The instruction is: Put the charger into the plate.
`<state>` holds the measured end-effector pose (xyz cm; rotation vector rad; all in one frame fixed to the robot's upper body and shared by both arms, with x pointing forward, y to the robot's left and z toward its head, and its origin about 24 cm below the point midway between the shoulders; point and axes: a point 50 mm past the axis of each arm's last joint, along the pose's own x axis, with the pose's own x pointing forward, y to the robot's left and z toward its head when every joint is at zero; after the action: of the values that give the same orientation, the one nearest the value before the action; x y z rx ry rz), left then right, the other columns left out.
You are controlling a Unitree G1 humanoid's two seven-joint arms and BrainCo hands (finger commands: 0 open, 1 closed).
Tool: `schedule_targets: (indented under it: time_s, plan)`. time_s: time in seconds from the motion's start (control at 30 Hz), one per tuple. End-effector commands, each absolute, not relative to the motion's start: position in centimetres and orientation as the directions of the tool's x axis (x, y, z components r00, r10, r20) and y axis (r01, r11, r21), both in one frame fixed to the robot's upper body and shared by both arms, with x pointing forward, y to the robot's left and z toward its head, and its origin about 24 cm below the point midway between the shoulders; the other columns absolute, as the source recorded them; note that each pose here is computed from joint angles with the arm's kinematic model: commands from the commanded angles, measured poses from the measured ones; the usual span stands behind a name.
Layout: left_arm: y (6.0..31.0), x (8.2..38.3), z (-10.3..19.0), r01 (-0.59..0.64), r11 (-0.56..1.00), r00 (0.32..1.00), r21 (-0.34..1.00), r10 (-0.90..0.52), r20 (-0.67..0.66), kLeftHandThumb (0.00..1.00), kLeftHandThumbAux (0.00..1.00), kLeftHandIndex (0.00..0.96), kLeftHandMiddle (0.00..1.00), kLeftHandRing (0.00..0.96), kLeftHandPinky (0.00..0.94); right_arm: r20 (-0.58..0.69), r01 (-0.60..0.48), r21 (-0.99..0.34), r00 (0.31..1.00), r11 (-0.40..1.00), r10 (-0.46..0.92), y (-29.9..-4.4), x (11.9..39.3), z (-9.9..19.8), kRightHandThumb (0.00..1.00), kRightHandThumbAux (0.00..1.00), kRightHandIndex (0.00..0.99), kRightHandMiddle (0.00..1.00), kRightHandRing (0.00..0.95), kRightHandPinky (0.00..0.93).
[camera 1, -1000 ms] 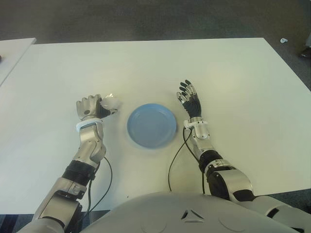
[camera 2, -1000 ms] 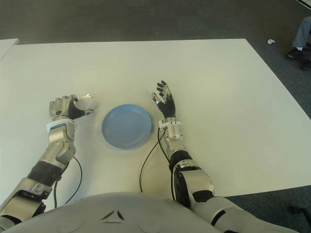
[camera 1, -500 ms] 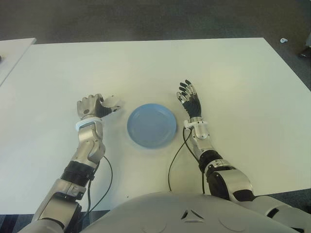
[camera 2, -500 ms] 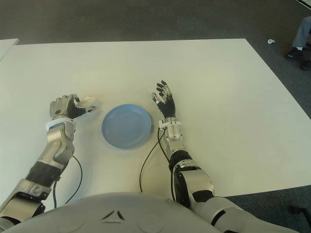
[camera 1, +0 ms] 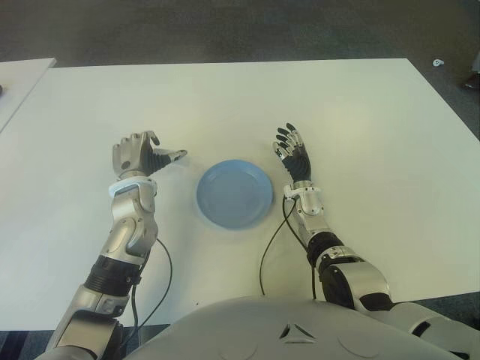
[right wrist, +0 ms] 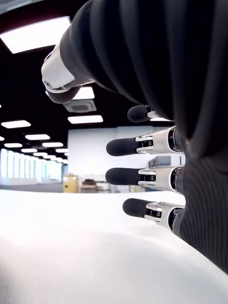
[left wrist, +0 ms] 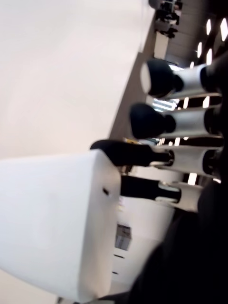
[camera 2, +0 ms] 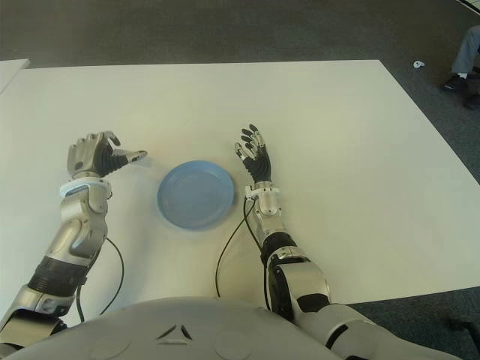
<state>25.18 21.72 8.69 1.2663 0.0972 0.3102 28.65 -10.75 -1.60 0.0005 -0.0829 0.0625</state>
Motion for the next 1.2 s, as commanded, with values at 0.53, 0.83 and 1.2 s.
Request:
schedule_targets:
  time_s: [0.53,0.83,1.2]
  plan:
    - [19.5,23.6,11.1,-0.179,0.410,0.984,0.894,0.092,0.155,0.746,0.694,0.444,0.852,0.854,0.867,-0.126,-0.038,0.038,0.991,0.999,0.043,-10.9,25.2,-5.9,0.246,0.654,0.066,0.189,0.171,0.144]
    - [18.9,23.2,11.4,-0.165,0.432,0.986,0.887,0.041,0.163,0.748,0.695,0.444,0.861,0.862,0.872,-0.130,-0.050,0.039,0.990,0.998,0.055,-10.9,25.2,-6.0,0.224,0.643,0.071,0.173,0.155,0.129]
    - [18.3,23.2,11.4,-0.127,0.447,0.988,0.886,-0.027,0.155,0.749,0.695,0.444,0.860,0.863,0.869,-0.137,-0.059,0.040,0.988,0.997,0.064,-10.7,25.3,-6.0,0.208,0.639,0.071,0.166,0.147,0.128]
